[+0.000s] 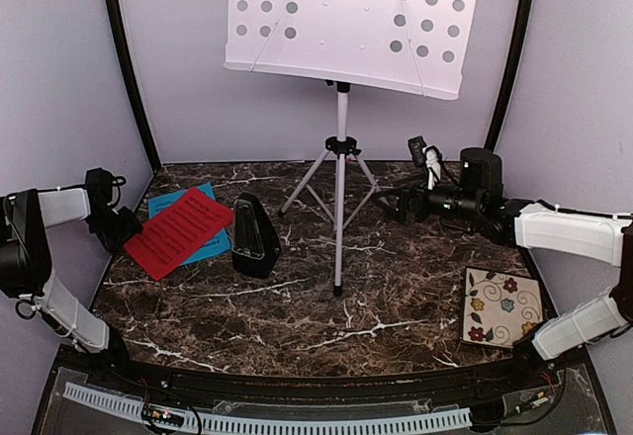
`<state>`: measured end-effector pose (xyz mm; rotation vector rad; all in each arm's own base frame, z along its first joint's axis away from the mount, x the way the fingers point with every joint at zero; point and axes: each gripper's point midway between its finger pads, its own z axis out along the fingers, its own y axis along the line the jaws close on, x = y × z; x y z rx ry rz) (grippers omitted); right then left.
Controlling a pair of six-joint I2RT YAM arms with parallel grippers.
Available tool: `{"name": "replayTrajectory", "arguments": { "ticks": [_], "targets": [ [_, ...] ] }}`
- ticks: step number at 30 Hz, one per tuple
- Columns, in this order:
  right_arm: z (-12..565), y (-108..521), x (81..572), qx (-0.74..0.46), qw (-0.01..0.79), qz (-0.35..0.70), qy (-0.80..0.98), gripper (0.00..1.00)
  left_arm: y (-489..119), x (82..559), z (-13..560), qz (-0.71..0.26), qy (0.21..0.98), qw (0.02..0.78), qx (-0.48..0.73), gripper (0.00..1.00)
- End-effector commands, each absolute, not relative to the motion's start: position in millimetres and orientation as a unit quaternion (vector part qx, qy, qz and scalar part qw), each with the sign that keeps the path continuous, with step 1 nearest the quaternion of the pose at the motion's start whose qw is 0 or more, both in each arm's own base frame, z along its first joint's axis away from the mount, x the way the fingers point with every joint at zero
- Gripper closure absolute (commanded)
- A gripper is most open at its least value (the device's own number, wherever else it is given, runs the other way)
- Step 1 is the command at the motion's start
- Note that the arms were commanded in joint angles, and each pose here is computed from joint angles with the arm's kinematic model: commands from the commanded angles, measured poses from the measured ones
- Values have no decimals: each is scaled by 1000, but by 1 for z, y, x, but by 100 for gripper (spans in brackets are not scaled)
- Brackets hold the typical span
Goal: Set up the instrument practice props
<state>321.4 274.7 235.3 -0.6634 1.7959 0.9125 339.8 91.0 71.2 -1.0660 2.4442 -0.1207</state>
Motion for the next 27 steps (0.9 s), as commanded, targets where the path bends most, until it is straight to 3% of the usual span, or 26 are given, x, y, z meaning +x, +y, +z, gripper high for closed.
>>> {"name": "replayTrajectory", "arguments": {
  "ticks": [1,13,27],
  "targets": [
    [250,271,319,-274,510,379,721,0,92,332,62,-53,873,230,-426,34],
    [254,274,318,-286,510,382,716,0,81,306,45,-101,829,252,-489,32],
    [256,275,322,-291,509,375,718,0,73,298,23,-231,775,285,-515,35]
  ]
}}
